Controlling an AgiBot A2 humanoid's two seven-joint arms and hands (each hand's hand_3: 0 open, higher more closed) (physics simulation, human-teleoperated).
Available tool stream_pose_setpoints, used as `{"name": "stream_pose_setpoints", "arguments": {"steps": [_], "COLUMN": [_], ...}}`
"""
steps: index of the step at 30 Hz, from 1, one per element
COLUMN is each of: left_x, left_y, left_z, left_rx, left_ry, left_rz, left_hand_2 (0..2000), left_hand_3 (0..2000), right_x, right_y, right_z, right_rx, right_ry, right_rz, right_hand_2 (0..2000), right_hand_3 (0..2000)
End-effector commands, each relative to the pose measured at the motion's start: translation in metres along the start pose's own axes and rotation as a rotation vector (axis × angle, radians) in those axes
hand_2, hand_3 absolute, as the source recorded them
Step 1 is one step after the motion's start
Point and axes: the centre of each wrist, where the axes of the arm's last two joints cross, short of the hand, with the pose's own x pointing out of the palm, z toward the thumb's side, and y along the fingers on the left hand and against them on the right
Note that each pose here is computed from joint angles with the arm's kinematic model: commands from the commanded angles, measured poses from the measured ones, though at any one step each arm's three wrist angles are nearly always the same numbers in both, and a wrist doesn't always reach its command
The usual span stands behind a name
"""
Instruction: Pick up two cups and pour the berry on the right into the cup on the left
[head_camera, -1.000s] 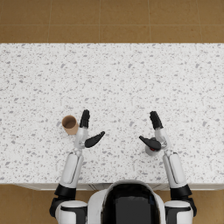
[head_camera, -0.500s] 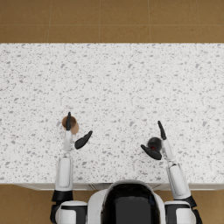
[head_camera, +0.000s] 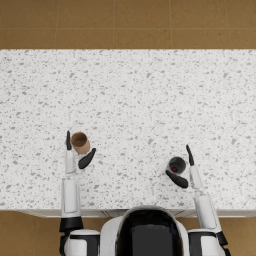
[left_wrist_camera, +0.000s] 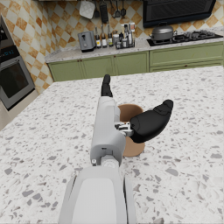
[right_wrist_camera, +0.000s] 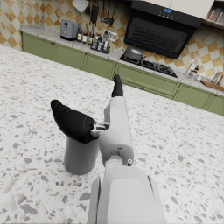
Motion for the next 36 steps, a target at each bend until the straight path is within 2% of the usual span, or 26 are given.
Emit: {"name": "stream_pose_setpoints", "arguments": {"steps": [1,4,9,19,27,29,36], "left_x": [-0.005,-0.012,-0.012,-0.010,-0.004,-0.004,-0.002], "left_y": [0.007,0.011,0.018,0.025,0.028,0.028,0.037], "left_z": [-0.016,-0.019,-0.036,-0.056,-0.064,-0.065,-0.068], "left_rx": [-0.059,-0.071,-0.135,-0.215,-0.245,-0.249,-0.264], "left_ry": [-0.006,-0.016,-0.033,-0.063,-0.081,-0.087,-0.106], "left_rz": [0.027,0.060,0.073,0.092,0.091,0.094,0.095], "left_hand_2": [0,0,0,0,0,0,0], "left_hand_3": [0,0,0,0,0,0,0], "right_x": [0.004,-0.003,-0.001,0.018,0.018,0.023,0.024], "right_y": [0.003,0.003,0.001,-0.001,-0.002,0.000,-0.005], "right_z": [-0.007,-0.013,-0.033,-0.052,-0.061,-0.077,-0.081], "right_rx": [0.032,0.054,0.120,0.186,0.216,0.277,0.283], "right_ry": [-0.006,-0.001,-0.021,-0.066,-0.074,-0.081,-0.095], "right_rz": [0.014,-0.018,-0.022,0.015,0.001,0.008,-0.004], "right_hand_2": [0,0,0,0,0,0,0], "right_hand_3": [0,0,0,0,0,0,0]}}
